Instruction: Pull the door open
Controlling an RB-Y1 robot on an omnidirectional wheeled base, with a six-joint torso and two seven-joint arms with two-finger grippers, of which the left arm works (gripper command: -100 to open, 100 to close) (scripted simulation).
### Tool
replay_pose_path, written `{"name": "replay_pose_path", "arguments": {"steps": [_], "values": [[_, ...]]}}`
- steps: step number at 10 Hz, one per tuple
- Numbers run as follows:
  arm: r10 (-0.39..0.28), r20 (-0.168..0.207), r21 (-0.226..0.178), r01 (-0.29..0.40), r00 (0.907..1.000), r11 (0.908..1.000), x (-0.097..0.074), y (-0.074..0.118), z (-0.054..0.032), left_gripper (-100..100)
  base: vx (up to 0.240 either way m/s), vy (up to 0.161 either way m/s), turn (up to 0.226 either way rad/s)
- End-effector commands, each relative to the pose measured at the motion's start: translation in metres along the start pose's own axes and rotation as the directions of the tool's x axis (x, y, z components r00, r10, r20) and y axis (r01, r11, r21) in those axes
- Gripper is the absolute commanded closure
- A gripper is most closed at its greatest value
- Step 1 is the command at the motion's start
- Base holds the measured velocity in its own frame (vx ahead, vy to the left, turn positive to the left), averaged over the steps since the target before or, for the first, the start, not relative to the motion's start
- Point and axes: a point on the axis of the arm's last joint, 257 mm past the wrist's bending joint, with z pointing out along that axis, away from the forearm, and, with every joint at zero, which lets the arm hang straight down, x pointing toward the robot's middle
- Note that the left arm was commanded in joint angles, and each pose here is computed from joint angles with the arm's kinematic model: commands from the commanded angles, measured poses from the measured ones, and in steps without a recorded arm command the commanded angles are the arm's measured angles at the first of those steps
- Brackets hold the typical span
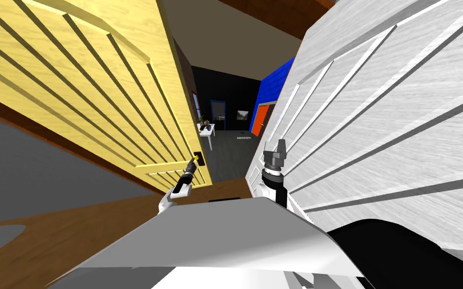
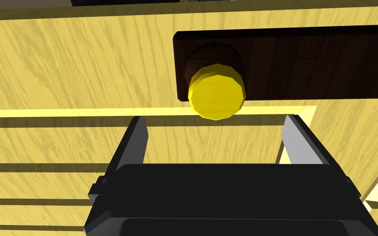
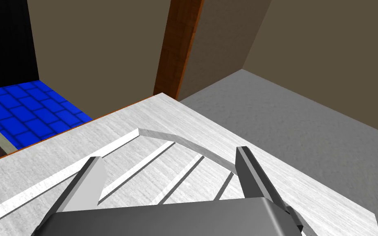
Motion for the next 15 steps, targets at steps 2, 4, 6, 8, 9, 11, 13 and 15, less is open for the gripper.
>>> {"name": "replay_pose_path", "arguments": {"steps": [2,4,6,8,9,11,13,15], "values": [[-0.003,0.028,0.001,0.003,0.9996,1.0000,-0.025,0.000,0.0043,-100,0.109,-0.034,-0.073],[-0.004,0.054,0.002,0.004,0.9986,1.0000,-0.048,0.000,0.0025,-100,0.182,-0.019,-0.150],[-0.002,0.047,0.002,0.002,0.9989,1.0000,-0.043,0.002,0.0036,100,0.032,-0.006,0.001],[-0.002,0.047,0.002,0.002,0.9989,1.0000,-0.043,0.002,0.0036,100,-0.024,0.006,-0.008],[-0.002,0.047,0.002,0.002,0.9989,1.0000,-0.043,0.002,0.0036,100,-0.013,0.001,-0.001],[-0.002,0.047,0.002,0.002,0.9989,1.0000,-0.043,0.002,0.0036,100,-0.004,-0.001,0.002],[-0.002,0.027,0.000,0.002,0.9996,1.0000,-0.041,0.002,0.0011,100,-0.164,0.061,-0.127],[-0.003,0.009,0.000,0.003,1.0000,1.0000,-0.039,0.001,-0.0009,100,-0.198,0.084,-0.136]]}}
